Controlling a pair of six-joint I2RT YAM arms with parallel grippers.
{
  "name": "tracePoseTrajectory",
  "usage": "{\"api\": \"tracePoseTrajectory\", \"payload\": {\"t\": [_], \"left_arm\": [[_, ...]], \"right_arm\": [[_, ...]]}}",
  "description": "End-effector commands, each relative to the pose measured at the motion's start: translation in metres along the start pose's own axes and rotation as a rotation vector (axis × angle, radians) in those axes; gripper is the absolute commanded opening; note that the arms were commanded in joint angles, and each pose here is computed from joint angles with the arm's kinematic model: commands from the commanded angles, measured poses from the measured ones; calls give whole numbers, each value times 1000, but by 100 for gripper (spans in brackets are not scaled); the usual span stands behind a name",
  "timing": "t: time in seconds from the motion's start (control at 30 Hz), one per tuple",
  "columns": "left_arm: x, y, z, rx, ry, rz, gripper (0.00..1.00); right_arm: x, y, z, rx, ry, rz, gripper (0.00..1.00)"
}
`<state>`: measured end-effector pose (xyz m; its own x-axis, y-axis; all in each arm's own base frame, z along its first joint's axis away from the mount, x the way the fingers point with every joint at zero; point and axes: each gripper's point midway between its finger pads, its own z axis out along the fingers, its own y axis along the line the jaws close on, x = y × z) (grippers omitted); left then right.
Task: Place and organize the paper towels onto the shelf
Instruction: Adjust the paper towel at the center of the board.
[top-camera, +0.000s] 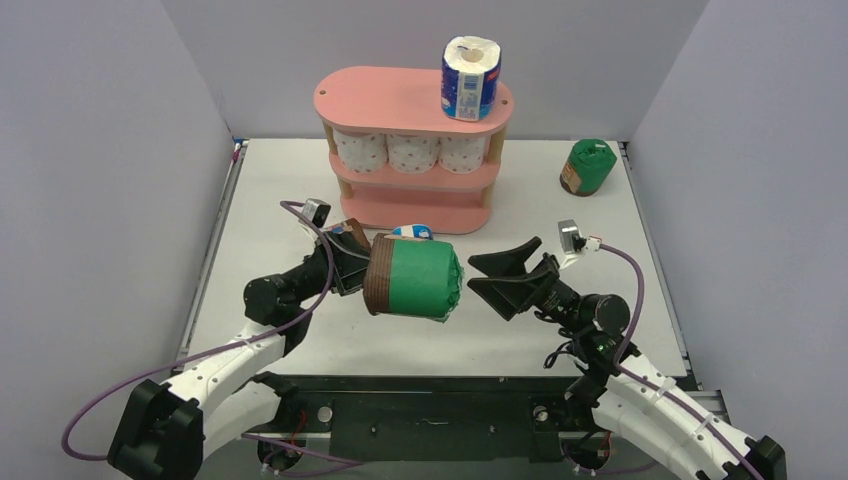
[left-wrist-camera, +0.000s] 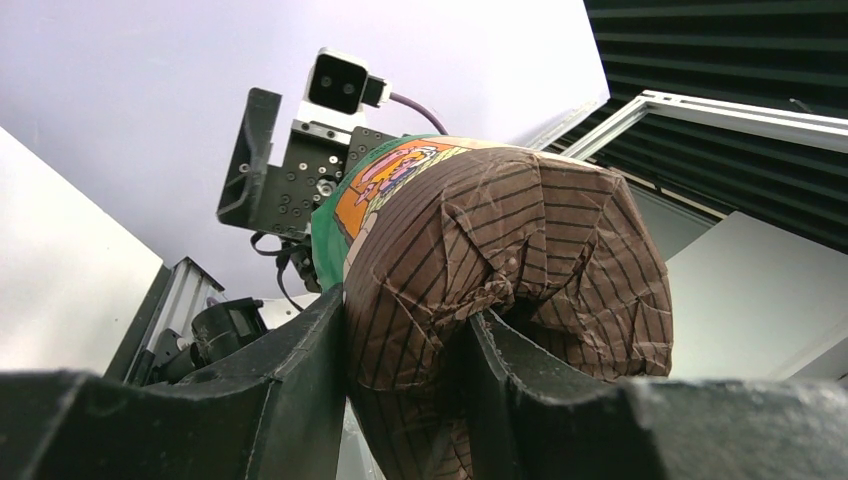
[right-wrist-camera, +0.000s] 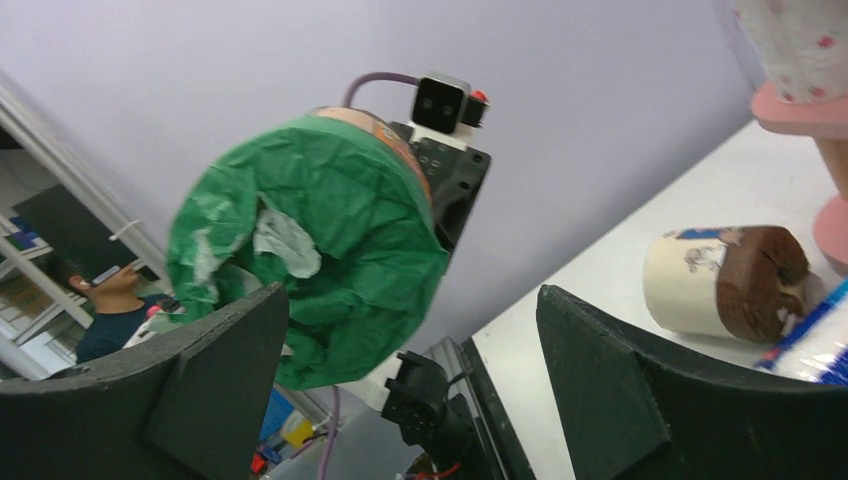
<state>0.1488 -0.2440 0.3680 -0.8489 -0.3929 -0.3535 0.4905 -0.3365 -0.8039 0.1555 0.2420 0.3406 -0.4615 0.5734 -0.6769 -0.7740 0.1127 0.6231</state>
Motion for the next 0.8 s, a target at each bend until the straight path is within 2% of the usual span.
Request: {"api": "tracePoseTrajectory", "payload": {"t": [0.0,0.27,0.77], "left_arm": [[0,-37,8,122,17,101,34],[1,-35,9,116,12,103,34],[4,-36,11,119,18,110,33]], "right_arm": [[-18,54,0,-206,-51,-24,89],[3,53,12,-169,47,-62,89],[4,45,14,-124,60,-108,85]]}}
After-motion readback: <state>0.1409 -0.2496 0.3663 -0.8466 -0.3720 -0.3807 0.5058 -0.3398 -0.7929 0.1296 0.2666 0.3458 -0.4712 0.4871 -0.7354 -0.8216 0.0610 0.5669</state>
